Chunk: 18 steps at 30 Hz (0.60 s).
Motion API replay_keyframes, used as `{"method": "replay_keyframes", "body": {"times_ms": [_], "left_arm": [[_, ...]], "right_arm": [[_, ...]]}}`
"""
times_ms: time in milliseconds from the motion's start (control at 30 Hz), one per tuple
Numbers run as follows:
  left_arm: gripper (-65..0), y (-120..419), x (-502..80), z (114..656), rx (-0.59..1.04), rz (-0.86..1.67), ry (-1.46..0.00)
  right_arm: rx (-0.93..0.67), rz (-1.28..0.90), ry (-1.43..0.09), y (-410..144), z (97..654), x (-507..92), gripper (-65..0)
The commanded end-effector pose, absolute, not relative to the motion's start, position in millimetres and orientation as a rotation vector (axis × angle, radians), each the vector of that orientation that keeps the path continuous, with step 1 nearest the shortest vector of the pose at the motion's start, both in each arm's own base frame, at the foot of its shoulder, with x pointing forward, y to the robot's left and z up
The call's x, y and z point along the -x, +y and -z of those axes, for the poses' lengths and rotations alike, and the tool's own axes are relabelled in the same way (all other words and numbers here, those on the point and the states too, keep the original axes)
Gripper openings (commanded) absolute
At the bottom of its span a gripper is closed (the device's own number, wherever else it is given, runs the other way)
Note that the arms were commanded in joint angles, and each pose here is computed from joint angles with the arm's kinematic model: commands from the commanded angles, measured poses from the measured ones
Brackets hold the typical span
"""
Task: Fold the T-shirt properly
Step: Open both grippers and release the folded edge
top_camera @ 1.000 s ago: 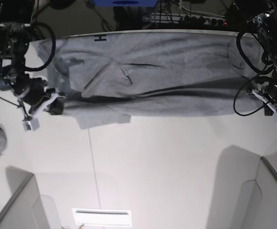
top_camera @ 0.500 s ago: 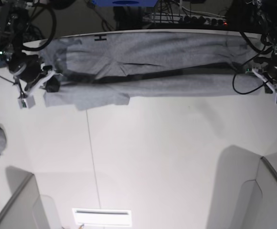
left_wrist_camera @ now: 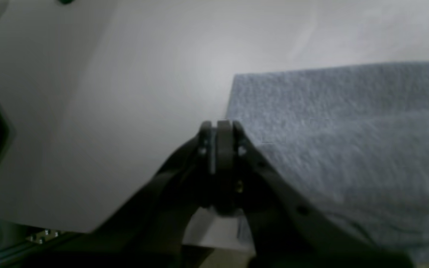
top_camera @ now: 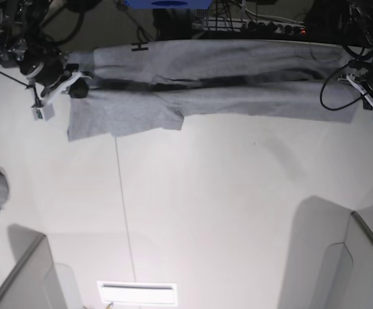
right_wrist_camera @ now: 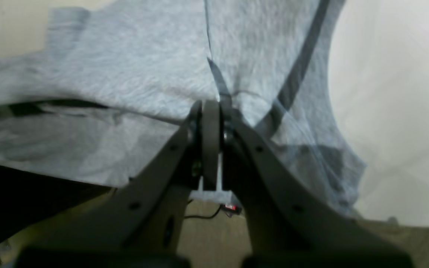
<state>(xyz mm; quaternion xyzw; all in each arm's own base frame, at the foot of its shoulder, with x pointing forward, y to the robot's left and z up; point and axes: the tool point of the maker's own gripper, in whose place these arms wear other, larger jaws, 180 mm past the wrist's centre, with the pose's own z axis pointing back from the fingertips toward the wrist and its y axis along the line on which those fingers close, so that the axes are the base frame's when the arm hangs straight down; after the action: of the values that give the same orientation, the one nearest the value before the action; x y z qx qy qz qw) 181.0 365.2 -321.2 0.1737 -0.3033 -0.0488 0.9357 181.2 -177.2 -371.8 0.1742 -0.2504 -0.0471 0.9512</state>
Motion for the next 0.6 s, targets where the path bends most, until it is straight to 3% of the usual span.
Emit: {"method": "replay_keyframes", "body": {"times_ms": [0,567], "left_arm": [[-65.0,367,-184,314,-0.375,0.117,-0.636],[-65.0,360,-144,346,-0.375,0.128,-0.493]], "right_arm": [[-0.357,0.086,-0.531,-177,366,-182,-65.0],[-0.389,0.094,-0.445,-162,387,-162,-65.0]]}}
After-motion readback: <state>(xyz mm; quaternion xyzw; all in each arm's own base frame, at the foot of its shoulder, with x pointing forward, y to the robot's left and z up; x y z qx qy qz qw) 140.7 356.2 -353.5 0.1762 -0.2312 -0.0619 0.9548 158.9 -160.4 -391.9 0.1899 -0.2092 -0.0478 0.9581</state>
